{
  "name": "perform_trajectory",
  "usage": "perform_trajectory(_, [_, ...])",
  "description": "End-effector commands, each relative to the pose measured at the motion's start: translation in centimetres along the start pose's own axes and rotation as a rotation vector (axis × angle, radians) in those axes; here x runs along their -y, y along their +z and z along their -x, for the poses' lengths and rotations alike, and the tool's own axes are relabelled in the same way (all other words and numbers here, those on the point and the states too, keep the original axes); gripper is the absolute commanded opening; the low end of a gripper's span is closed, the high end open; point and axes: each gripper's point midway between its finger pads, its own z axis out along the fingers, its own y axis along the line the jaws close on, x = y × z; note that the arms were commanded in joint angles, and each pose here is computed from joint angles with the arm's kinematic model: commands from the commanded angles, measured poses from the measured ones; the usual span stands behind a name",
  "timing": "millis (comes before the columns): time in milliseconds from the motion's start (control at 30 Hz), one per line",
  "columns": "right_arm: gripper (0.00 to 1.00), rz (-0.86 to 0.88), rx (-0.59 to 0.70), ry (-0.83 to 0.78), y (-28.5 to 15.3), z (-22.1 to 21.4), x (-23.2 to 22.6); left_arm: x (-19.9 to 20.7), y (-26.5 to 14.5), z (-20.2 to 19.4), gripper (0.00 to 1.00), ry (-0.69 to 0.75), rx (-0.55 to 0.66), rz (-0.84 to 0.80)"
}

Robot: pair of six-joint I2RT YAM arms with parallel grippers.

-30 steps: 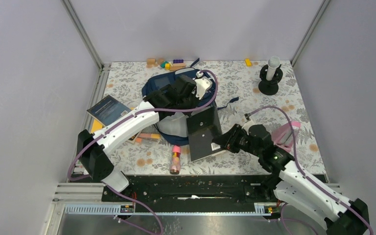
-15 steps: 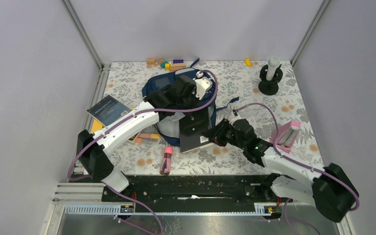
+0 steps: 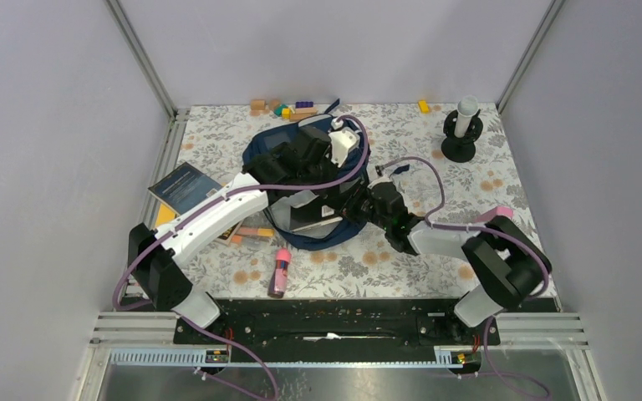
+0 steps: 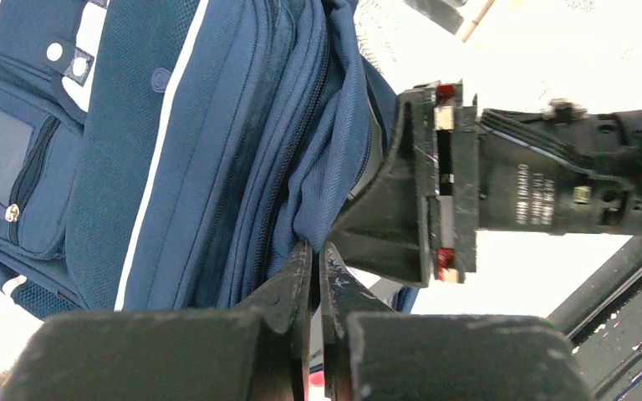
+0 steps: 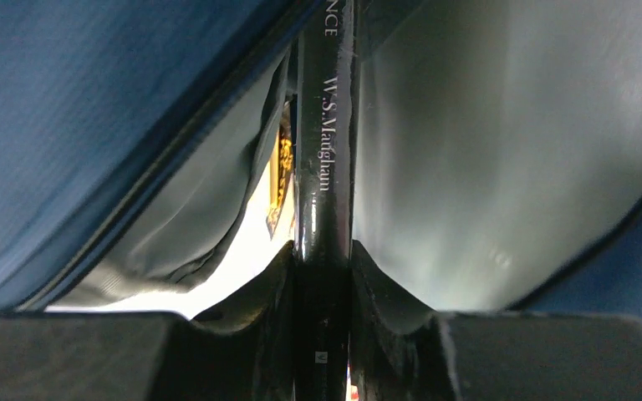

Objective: Pack the student bag
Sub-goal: Place the book in the student bag.

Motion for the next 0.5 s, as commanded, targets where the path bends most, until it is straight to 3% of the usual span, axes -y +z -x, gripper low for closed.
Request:
perform_trajectory(0, [0.0, 0.345, 0.204, -0.104, 0.7, 6.1, -9.9, 0.1, -3.3, 5.3, 0.0, -0.032, 0.197, -0.033])
perform_trajectory(367, [0.01, 0.272, 0.256, -0.254, 6.1, 9.3, -8.4, -0.1, -3.6, 5.5, 0.0, -0.046, 0.207, -0.056])
perform_trajectory(467, [0.19, 0.239, 0.273, -0.285, 6.5, 9.6, -7.3, -0.3, -3.6, 5.5, 0.0, -0.048, 0.207, -0.051])
